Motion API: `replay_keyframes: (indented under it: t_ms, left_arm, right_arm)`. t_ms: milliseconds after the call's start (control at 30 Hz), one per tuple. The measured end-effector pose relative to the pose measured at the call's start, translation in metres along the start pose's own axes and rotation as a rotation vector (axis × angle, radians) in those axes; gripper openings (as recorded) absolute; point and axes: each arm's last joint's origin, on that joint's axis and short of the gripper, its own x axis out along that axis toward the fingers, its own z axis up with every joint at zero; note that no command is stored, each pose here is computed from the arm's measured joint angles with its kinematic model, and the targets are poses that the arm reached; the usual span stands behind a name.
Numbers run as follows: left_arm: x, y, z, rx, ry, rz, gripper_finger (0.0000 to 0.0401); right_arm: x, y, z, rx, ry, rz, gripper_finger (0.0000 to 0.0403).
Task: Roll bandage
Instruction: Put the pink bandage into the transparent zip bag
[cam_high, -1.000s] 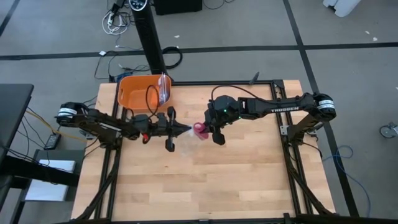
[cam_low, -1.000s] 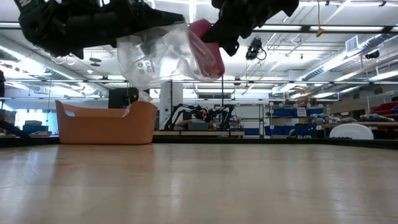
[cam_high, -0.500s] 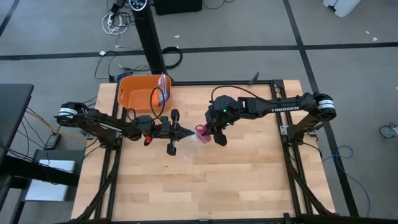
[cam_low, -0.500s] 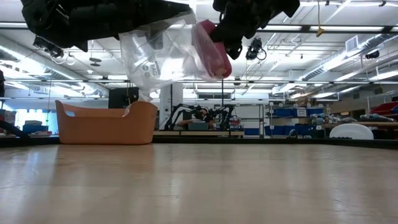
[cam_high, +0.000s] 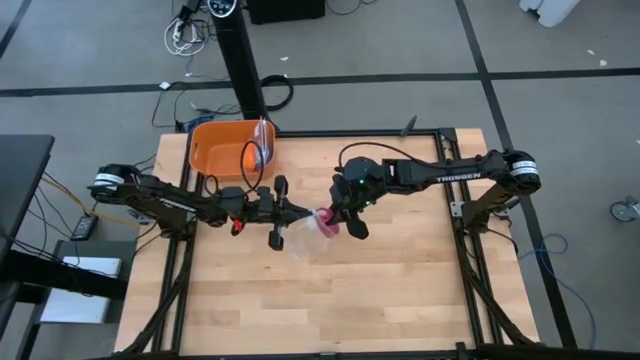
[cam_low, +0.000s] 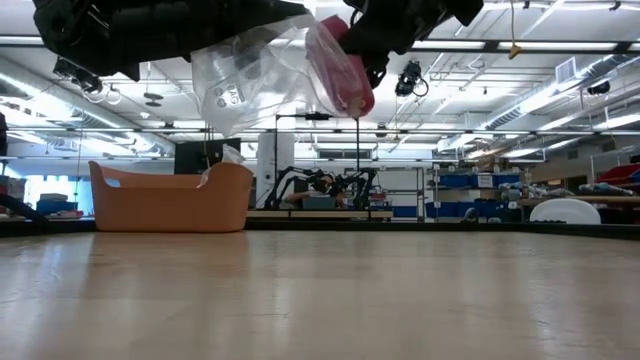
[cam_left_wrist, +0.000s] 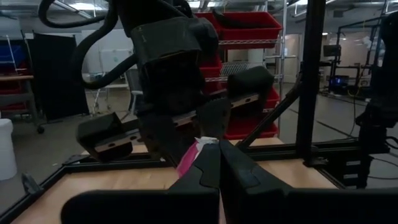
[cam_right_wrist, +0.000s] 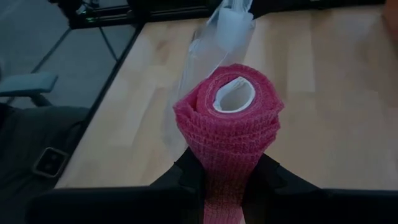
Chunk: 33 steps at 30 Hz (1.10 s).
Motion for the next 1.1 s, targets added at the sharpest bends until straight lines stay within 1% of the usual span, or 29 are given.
replay_keyframes:
  t_ms: [233,500,733,833,933,1033,1100]
  left_arm:
    - [0.0,0.0,-0.003,-0.006,0.027,-0.007,0.0001]
    - [0.0,0.0,-0.006,-0.011,0.065,0.011,0.0001]
    - [0.0,0.001,-0.008,-0.011,0.091,0.03,0.0001]
    - [0.0,0.001,-0.006,-0.012,0.07,0.035,0.0001]
    - [0.005,0.0,-0.002,-0.008,0.071,0.03,0.0001]
    - [0.013,0.0,0.003,-0.001,0.116,0.028,0.0001]
    - [0.018,0.0,0.004,0.022,0.165,0.046,0.0001]
  right_arm:
    - [0.0,0.002,-0.004,0.037,0.044,0.069,0.0062]
    - [-0.001,0.006,-0.004,0.033,0.046,0.084,0.0061]
    - [0.0,0.009,-0.005,0.035,0.053,0.083,0.006]
    - [0.0,0.008,-0.005,0.041,0.059,0.042,0.0061]
    - [0.0,0.008,-0.005,0.041,0.059,0.04,0.0061]
    - [0.0,0.009,-0.006,0.052,0.068,0.062,0.0061]
    - [0.0,0.01,-0.008,0.071,0.092,0.065,0.0062]
